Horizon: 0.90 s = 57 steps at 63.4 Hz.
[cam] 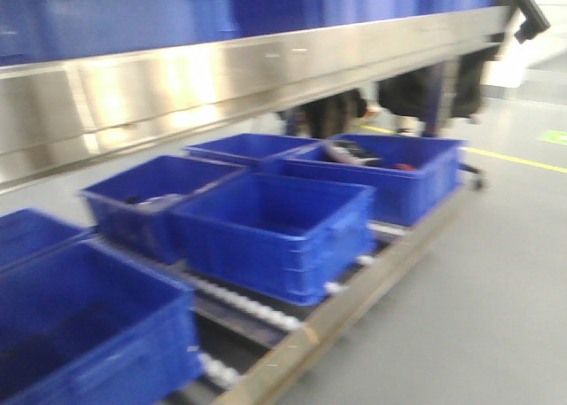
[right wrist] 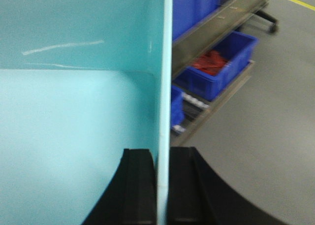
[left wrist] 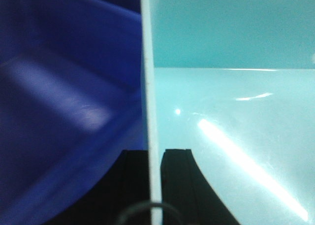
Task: Fetch blue bin and place on conveyor start
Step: 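Hold the bin with both grippers while driving away from the rack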
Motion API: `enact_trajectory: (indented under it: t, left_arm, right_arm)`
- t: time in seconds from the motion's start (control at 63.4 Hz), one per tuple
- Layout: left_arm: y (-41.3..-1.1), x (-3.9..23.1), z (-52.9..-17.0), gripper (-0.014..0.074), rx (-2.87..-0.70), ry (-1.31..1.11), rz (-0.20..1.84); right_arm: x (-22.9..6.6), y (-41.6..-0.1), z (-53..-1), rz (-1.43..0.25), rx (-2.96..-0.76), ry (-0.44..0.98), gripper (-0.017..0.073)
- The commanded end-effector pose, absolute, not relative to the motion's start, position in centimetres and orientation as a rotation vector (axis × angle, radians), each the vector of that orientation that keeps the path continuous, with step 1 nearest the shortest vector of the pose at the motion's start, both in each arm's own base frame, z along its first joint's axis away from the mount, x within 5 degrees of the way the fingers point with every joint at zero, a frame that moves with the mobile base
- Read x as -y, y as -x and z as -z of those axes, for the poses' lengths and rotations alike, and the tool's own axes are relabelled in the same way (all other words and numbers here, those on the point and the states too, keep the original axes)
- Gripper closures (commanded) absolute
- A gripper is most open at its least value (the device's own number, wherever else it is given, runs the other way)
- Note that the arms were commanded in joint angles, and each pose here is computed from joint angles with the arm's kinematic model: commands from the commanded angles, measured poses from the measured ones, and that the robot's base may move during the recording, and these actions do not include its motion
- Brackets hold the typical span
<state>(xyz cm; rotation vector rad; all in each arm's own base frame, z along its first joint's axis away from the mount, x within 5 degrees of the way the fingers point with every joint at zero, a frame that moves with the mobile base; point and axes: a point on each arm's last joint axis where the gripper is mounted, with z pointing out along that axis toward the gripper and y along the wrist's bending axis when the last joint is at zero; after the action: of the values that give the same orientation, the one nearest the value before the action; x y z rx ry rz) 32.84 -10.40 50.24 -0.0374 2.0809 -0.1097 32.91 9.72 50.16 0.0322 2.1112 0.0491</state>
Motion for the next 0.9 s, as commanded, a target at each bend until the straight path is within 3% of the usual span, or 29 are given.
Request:
enact_trajectory:
  t: [0.0, 0.883]
  left_arm:
    - [-32.15, 10.47, -51.47, 0.0705, -2.018, 0.022, 0.135]
    - [-32.46, 10.76, -52.30, 0.0705, -1.920, 0.003, 0.172]
  right_arm:
    - [-9.14, -32.30, -51.50, -0.016, -2.035, -0.023, 0.0721]
    - [-9.14, -32.30, -51.50, -0.016, -2.035, -0.023, 0.0721]
